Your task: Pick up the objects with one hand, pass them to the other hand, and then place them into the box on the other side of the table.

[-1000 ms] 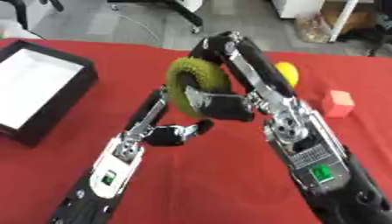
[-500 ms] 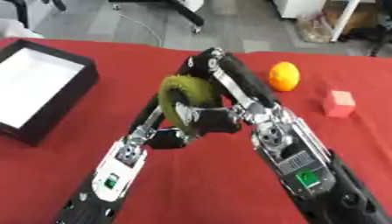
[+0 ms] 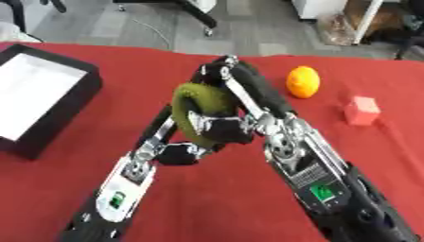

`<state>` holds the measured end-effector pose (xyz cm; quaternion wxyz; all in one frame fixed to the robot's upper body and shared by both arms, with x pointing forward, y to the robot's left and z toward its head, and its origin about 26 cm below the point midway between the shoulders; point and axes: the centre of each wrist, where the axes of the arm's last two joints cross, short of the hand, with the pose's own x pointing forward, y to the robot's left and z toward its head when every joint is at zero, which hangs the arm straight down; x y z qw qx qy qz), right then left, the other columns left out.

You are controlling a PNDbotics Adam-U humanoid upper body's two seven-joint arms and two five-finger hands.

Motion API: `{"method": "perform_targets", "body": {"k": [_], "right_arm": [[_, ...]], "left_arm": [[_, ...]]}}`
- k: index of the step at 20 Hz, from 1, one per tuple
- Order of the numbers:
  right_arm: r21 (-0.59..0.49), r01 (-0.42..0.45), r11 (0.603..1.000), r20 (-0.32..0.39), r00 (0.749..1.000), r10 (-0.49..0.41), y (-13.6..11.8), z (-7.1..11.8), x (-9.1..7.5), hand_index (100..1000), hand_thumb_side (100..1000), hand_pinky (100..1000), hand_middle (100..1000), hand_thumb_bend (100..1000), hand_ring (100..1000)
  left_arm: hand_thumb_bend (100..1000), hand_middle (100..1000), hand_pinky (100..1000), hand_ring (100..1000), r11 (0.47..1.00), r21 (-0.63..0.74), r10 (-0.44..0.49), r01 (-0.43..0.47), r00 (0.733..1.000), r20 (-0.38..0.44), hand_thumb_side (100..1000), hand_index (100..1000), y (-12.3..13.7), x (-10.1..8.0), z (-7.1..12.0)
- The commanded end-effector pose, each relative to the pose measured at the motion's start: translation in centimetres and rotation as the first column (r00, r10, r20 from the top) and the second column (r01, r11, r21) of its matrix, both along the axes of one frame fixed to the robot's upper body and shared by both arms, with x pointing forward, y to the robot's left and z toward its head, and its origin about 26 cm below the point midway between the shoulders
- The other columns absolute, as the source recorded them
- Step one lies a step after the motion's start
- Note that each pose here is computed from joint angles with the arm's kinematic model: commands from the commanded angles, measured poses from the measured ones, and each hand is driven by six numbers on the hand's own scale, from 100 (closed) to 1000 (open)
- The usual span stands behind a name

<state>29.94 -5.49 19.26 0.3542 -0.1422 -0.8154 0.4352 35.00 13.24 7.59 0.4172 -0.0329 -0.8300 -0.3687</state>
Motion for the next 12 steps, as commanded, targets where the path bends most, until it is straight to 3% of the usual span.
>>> {"method": "perform_targets", "body": {"k": [1, 7, 9, 12], "right_arm": [[-0.002, 0.014, 1.0, 0.021, 1.0, -0.014, 0.2, 0.4, 0.0, 351, 100, 537, 232, 100, 442], [-0.067, 0.068, 0.995, 0.003, 0.998, -0.068, 0.0, -0.4, 0.6, 349, 100, 552, 232, 100, 450], [-0.105, 0.066, 0.992, 0.007, 0.998, -0.065, 0.1, -0.6, 0.6, 350, 100, 556, 233, 100, 452], [-0.146, 0.061, 0.987, 0.015, 0.998, -0.059, 0.1, -0.6, 0.5, 352, 100, 560, 235, 100, 454]], "left_arm": [[574, 806, 784, 778, 1.0, -0.018, -0.024, 0.025, 0.999, 0.039, 639, 893, -0.3, -0.1, 1.2], [537, 798, 768, 762, 0.996, -0.084, 0.032, -0.032, 0.999, 0.006, 613, 880, -0.1, -0.1, 1.0], [455, 752, 734, 716, 0.991, -0.122, 0.055, -0.056, 0.998, -0.008, 613, 834, -0.1, -0.1, 0.9], [256, 671, 694, 639, 0.979, -0.186, 0.084, -0.087, 0.996, -0.023, 597, 767, -0.2, -0.1, 0.9]]}}
